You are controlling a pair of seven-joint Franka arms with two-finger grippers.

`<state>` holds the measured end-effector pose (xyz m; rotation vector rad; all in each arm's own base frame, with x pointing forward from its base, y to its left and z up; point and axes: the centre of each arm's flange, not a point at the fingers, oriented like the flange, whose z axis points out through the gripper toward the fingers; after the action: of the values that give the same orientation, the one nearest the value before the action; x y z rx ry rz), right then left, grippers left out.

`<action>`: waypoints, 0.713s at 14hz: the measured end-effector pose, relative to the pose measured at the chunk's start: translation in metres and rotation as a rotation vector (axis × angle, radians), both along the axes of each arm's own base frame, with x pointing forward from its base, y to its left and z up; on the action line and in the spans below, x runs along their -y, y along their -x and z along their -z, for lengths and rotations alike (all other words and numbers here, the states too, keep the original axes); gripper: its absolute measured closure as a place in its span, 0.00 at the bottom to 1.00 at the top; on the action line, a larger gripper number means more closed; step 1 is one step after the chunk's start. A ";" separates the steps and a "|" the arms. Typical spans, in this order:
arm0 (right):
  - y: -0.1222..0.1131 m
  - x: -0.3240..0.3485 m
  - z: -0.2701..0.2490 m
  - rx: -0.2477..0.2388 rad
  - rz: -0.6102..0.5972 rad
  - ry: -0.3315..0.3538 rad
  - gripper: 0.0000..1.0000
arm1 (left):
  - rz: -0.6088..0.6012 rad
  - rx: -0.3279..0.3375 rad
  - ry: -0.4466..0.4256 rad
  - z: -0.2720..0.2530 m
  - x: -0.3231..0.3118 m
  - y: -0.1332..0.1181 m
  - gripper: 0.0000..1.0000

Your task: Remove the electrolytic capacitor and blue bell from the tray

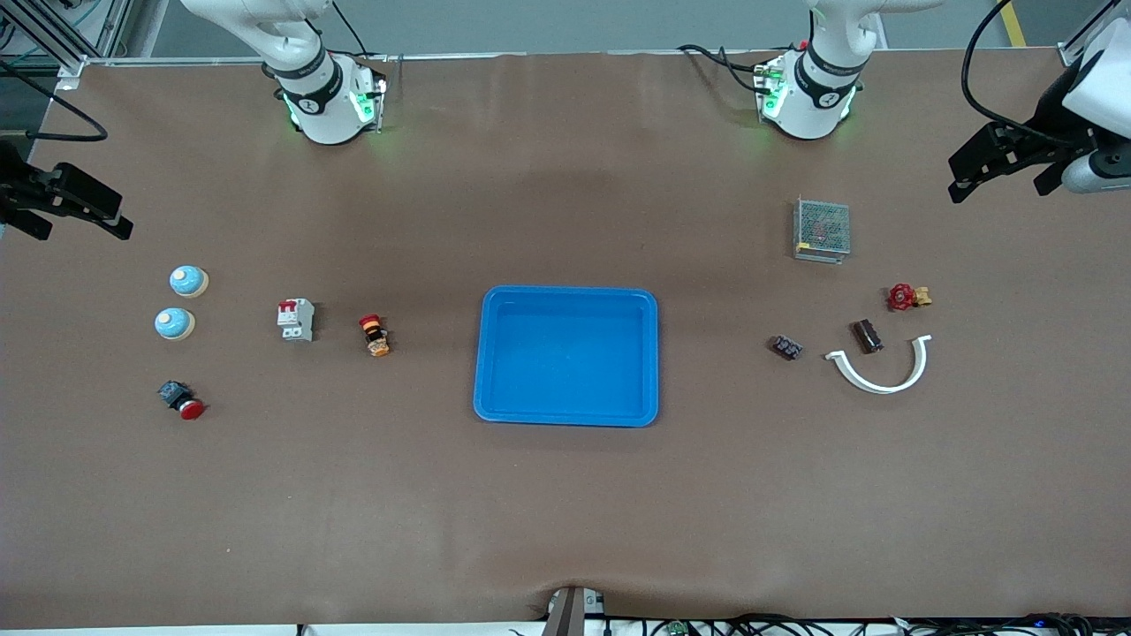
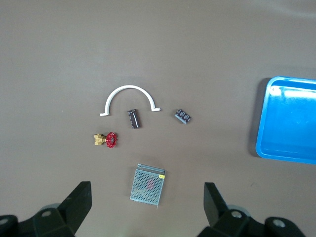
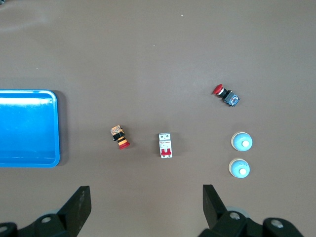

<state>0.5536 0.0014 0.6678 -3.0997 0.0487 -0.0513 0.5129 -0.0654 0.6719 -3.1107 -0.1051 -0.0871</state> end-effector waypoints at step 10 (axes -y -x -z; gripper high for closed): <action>0.000 0.002 0.006 -0.014 0.003 0.000 0.00 | 0.090 -0.093 0.002 0.008 0.000 0.010 0.00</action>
<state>0.5539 -0.0002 0.6613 -3.1000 0.0539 -0.0295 0.5031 -0.0657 0.6641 -3.1149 0.0375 0.0560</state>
